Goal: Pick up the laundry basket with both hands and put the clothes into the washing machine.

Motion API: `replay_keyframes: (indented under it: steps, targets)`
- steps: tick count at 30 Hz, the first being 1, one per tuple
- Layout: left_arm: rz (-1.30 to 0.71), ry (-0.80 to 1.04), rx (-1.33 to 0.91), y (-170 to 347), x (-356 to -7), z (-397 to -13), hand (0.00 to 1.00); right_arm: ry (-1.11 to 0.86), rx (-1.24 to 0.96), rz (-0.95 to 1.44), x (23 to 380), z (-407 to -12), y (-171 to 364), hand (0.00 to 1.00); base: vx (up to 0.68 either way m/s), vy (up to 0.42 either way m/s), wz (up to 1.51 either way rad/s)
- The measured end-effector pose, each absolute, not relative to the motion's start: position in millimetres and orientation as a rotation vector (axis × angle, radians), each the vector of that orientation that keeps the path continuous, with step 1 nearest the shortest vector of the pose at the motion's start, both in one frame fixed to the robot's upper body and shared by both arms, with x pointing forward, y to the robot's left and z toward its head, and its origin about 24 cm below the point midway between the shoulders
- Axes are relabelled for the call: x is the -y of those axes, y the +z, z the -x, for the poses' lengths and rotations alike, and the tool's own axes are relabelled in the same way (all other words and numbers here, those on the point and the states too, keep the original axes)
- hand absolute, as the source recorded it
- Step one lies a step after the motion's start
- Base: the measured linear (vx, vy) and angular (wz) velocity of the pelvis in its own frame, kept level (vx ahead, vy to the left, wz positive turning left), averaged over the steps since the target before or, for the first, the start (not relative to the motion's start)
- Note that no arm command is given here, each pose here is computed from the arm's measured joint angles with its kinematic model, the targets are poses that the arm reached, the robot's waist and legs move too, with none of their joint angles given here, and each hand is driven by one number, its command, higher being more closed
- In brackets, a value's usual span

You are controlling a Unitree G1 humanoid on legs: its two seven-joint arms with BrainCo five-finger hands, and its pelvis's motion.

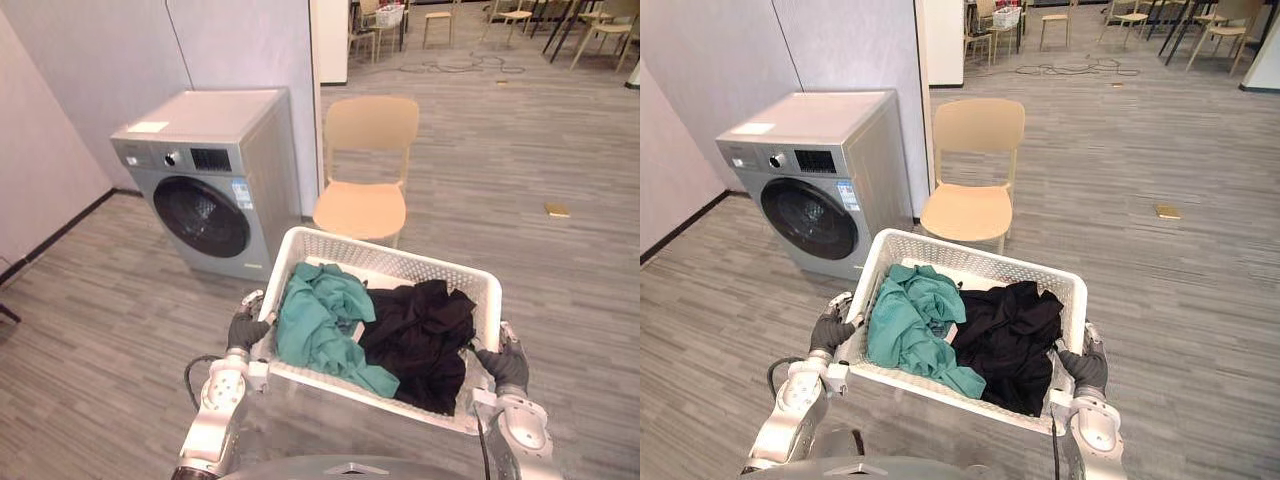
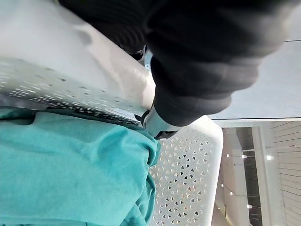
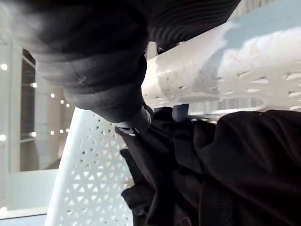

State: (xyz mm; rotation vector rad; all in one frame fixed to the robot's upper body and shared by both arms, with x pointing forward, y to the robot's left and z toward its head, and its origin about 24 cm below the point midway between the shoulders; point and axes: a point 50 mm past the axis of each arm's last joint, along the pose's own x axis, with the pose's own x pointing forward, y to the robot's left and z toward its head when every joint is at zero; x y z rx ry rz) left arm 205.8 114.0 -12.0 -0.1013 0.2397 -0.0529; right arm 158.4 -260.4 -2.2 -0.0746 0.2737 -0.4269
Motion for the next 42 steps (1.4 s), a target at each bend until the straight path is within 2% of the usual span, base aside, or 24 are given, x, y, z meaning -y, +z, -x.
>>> replay_keyframes:
  steps: [5, 9, 14, 22, 26, 36, 39, 42]
  targets:
    - [0.123, -0.061, -0.266, -16.7, -107.8, -200.5, 1.00, -0.442, -0.328, 0.093, 266.6, -150.9, -12.0, 1.00, 0.57, 0.052, 0.07]
    - [0.014, -0.088, -0.300, -23.9, -117.6, -201.9, 1.00, -0.474, -0.440, 0.008, 254.6, -138.7, -41.1, 1.00, 0.70, 0.038, 0.06]
    - [-0.008, -0.121, -0.272, -16.7, -110.4, -212.1, 1.00, -0.494, -0.441, 0.003, 257.9, -136.6, -41.1, 1.00, 0.50, -0.074, 0.46]
    - [0.016, -0.162, -0.276, -17.7, -96.5, -224.5, 1.00, -0.476, -0.384, 0.081, 273.6, -148.9, -25.1, 1.00, 0.44, -0.295, 0.35]
    - [0.007, -0.135, -0.261, -14.9, -101.7, -226.4, 1.00, -0.465, -0.315, 0.077, 267.8, -150.6, -9.6, 1.00, 0.22, -0.172, -0.15]
    - [0.011, -0.125, -0.194, -0.9, -98.5, -236.6, 1.00, -0.479, -0.259, 0.082, 265.7, -153.8, 2.9, 1.00, 0.09, 0.110, -0.15]
    - [-0.004, -0.135, -0.175, 4.6, -95.7, -248.1, 1.00, -0.478, -0.241, 0.081, 266.3, -158.9, 6.2, 1.00, 0.08, 0.162, -0.31]
    - [-0.017, -0.178, -0.053, 35.8, -84.1, -273.5, 1.00, -0.510, -0.128, 0.096, 279.4, -180.1, 29.6, 1.00, -0.04, 0.136, -0.24]
